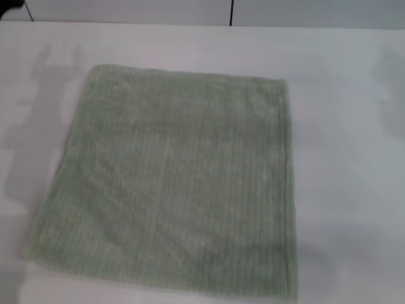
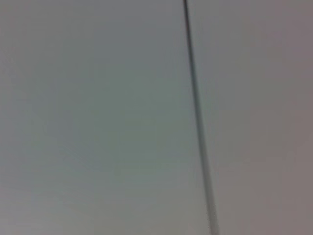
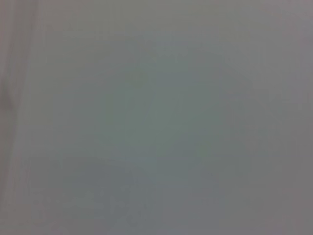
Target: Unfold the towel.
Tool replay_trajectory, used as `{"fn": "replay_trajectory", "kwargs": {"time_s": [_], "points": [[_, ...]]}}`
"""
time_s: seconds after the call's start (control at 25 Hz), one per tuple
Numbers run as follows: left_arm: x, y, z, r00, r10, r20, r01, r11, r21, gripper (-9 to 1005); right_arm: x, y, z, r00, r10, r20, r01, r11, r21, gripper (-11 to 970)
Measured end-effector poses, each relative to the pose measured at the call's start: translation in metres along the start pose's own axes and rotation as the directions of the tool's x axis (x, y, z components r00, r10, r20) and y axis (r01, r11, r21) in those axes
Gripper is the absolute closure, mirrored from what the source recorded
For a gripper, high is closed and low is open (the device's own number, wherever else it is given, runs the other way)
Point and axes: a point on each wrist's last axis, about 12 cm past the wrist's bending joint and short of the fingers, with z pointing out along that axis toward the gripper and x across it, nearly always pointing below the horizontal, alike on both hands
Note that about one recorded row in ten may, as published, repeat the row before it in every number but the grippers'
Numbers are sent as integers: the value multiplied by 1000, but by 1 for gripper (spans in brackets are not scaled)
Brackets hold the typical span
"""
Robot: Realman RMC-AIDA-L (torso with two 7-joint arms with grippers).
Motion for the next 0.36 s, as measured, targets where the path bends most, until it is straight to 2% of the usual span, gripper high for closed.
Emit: {"fn": "replay_trajectory", "kwargs": {"time_s": [0.08,0.16,0.24,0.28,0.32,0.36], "points": [[6,3,-3,1000,-5,-21,5,1000,-8,353,15,-6,-15,999,-44,8,43,992,122,960],[10,6,-7,999,-6,-34,5,1000,-19,353,15,-3,-19,998,-57,31,52,988,143,960],[11,8,-10,999,-9,-37,8,1000,-25,353,12,5,-27,987,-95,130,72,982,173,960],[11,8,-11,999,-11,-38,10,1000,-26,353,11,15,-36,950,-144,278,97,979,177,960],[11,8,-11,999,-11,-38,10,1000,-26,353,11,15,-36,950,-144,278,97,979,177,960],[12,9,-12,999,-14,-41,13,1000,-27,353,12,21,-41,918,-160,363,107,981,160,960]]}}
